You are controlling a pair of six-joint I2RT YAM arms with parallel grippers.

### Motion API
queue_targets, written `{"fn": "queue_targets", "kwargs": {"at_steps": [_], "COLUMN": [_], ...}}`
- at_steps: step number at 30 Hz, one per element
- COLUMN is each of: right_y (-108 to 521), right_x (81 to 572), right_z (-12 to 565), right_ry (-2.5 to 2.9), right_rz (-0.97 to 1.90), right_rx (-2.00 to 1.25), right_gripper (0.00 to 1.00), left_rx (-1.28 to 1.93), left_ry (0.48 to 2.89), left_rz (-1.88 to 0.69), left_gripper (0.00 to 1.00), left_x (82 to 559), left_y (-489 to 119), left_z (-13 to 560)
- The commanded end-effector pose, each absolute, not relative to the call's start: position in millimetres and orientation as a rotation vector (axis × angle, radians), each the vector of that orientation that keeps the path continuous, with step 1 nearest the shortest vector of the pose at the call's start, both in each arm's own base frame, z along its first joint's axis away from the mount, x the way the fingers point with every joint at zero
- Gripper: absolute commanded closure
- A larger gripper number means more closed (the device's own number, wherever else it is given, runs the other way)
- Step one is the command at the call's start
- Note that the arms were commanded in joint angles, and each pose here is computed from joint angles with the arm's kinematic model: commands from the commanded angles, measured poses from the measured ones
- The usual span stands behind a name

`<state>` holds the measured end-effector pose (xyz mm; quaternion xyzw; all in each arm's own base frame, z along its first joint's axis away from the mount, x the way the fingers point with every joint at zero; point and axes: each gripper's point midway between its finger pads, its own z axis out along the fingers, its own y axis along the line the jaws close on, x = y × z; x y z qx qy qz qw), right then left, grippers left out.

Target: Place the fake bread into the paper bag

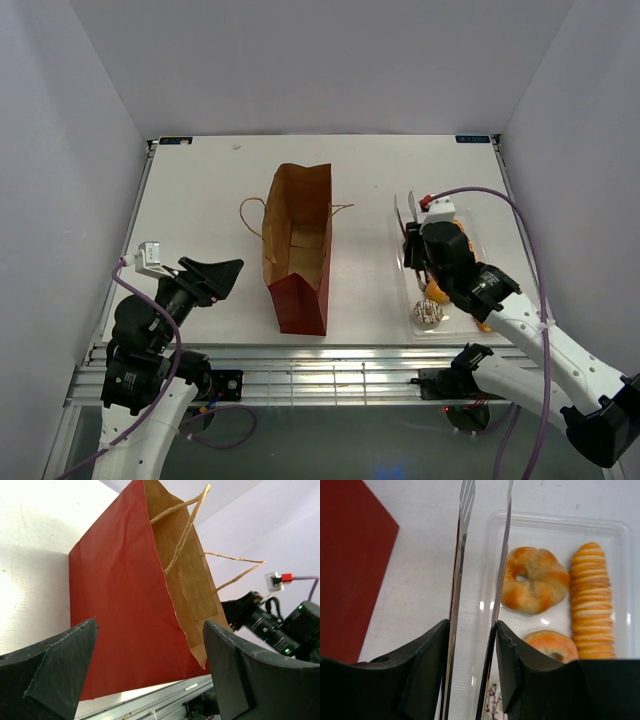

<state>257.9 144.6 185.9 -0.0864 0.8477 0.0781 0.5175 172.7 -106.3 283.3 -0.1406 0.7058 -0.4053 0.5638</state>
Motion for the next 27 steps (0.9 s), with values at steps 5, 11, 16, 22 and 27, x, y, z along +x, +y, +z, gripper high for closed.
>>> {"fn": "queue_targets", "kwargs": {"at_steps": [5, 11, 16, 22, 27], "right_y": [70, 38, 19, 14, 18], "right_x": [233, 224, 228, 241, 260], "right_z": [209, 210, 219, 204, 189], "right_ry": [2.237, 2.354, 2.419, 2.528, 2.599], "right_rz": [-0.057, -0.157, -0.177, -0.152, -0.108], "right_rx": [-0.191, -0.122, -0.078, -0.065, -0.063], "right_gripper": [0.53, 0.53, 0.52, 0.51, 0.51], "left_rx": [-0.265, -0.234, -0.203, -0.189, -0.174], "left_ry": [1.645, 1.662, 1.666, 1.663, 1.649], "left_rz": [-0.978, -1.013, -1.015, -0.991, -1.002], "left_gripper": [0.04, 0.04, 0.04, 0.04, 0.04], "left_x": [169, 171, 173, 178, 179], "left_y": [-113, -121, -124, -123, -125], "left_z": [292, 290, 288, 285, 289]}}
